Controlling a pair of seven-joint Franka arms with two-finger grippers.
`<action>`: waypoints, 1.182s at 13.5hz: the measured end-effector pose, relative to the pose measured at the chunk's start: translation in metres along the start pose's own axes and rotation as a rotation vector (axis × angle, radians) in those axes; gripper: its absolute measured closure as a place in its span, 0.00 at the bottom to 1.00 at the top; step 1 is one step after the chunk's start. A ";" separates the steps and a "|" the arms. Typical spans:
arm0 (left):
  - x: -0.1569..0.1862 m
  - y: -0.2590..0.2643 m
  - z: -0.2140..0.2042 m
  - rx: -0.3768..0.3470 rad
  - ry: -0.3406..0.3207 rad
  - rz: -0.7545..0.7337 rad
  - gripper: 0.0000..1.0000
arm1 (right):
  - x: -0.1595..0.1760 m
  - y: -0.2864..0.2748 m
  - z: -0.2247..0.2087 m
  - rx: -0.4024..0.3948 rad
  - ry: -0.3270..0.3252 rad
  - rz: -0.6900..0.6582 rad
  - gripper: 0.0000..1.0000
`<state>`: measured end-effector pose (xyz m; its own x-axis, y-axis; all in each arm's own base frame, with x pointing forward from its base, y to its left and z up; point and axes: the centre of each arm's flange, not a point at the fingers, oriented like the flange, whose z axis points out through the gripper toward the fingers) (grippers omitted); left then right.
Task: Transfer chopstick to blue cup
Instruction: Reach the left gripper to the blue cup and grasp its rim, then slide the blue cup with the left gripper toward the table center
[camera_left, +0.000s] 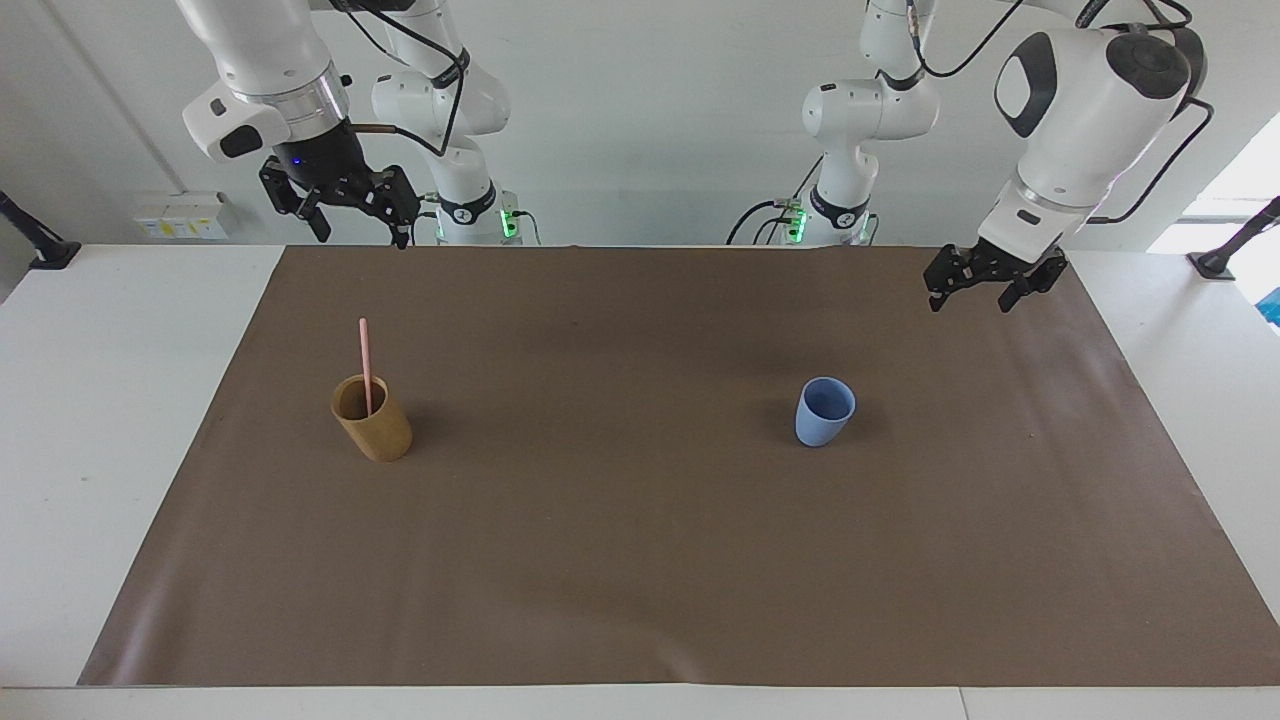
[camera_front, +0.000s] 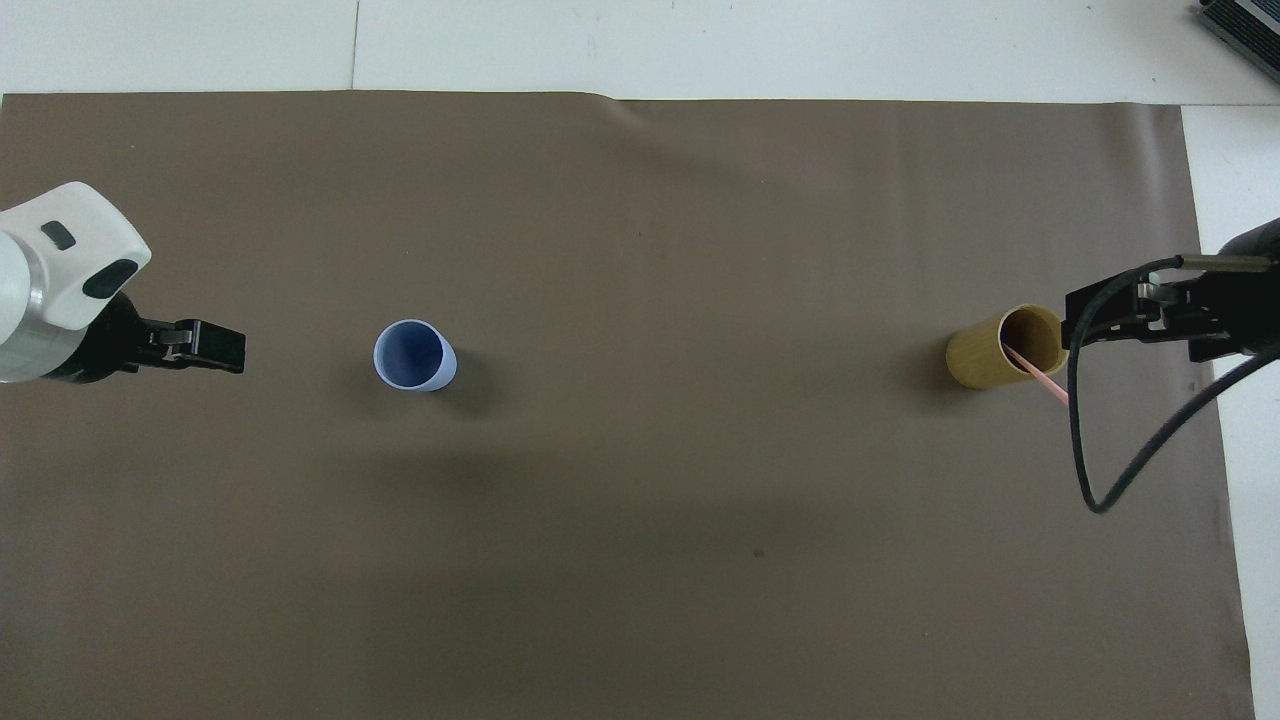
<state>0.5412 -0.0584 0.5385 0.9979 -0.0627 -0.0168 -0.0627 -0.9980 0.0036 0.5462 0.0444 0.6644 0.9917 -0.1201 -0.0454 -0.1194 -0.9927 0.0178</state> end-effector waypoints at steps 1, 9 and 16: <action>0.002 -0.001 0.012 0.000 -0.009 -0.005 0.00 | 0.000 0.000 0.000 0.000 0.000 0.000 0.00; 0.019 0.066 0.088 -0.004 -0.023 -0.111 0.00 | 0.000 0.000 0.000 0.000 0.000 0.000 0.00; 0.021 0.082 0.151 -0.002 -0.039 -0.191 0.00 | 0.000 0.000 0.000 0.000 0.000 0.000 0.00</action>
<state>0.5545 -0.1418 0.3874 0.9902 0.1280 -0.0561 0.1281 -0.9918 -0.0018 0.5462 0.0444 0.6644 0.9917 -0.1201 -0.0454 -0.1194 -0.9927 0.0178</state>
